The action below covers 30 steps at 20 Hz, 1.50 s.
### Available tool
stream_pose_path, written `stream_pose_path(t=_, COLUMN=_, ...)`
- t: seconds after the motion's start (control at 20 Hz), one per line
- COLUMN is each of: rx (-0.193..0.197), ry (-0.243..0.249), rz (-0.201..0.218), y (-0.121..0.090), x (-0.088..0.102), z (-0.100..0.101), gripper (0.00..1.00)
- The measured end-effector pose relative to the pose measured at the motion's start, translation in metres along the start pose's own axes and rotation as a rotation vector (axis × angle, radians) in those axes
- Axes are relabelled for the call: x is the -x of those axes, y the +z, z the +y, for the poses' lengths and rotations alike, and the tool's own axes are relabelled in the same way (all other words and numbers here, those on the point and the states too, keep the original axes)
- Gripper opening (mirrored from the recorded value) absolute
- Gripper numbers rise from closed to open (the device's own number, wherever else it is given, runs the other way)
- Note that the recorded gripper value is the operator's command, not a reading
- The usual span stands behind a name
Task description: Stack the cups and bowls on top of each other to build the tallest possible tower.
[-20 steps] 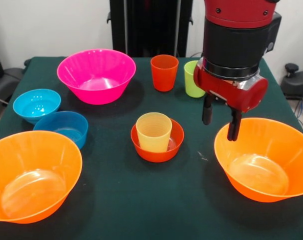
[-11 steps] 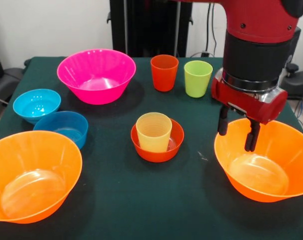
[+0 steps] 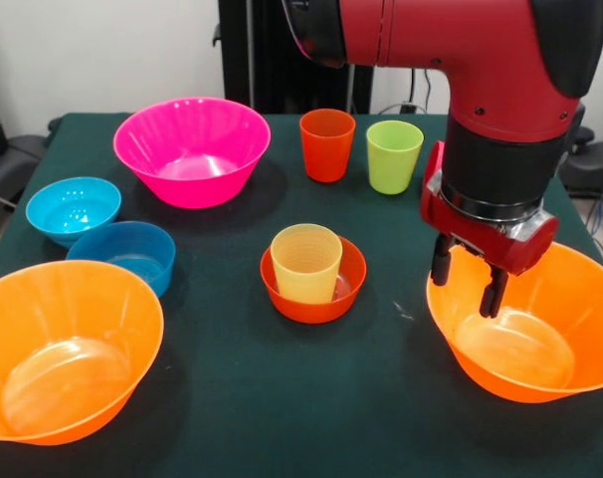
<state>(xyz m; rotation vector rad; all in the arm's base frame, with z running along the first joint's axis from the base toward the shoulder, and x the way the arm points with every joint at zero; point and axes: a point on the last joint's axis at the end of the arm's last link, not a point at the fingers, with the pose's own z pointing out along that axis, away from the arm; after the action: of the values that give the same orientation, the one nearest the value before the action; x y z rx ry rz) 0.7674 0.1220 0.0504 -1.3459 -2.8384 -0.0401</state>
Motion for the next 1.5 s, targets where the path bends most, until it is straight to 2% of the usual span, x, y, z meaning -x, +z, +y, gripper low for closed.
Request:
stream_pose_path(t=0.25, rx=-0.007, ry=0.001, rz=0.006, y=0.004, x=-0.002, z=-0.003, gripper=1.00)
stream_pose_path(t=0.85, rx=0.002, ry=0.002, rz=-0.002, y=-0.004, x=0.001, z=-0.001, gripper=1.00)
stream_pose_path(t=1.25, rx=0.033, ry=0.015, rz=-0.029, y=-0.033, x=0.017, z=0.002, gripper=1.00)
stream_pose_path(t=1.3, rx=0.043, ry=0.021, rz=-0.038, y=-0.042, x=0.023, z=0.002, gripper=1.00)
stream_pose_path(t=1.5, rx=0.056, ry=0.033, rz=-0.051, y=-0.055, x=0.034, z=0.000, gripper=1.00)
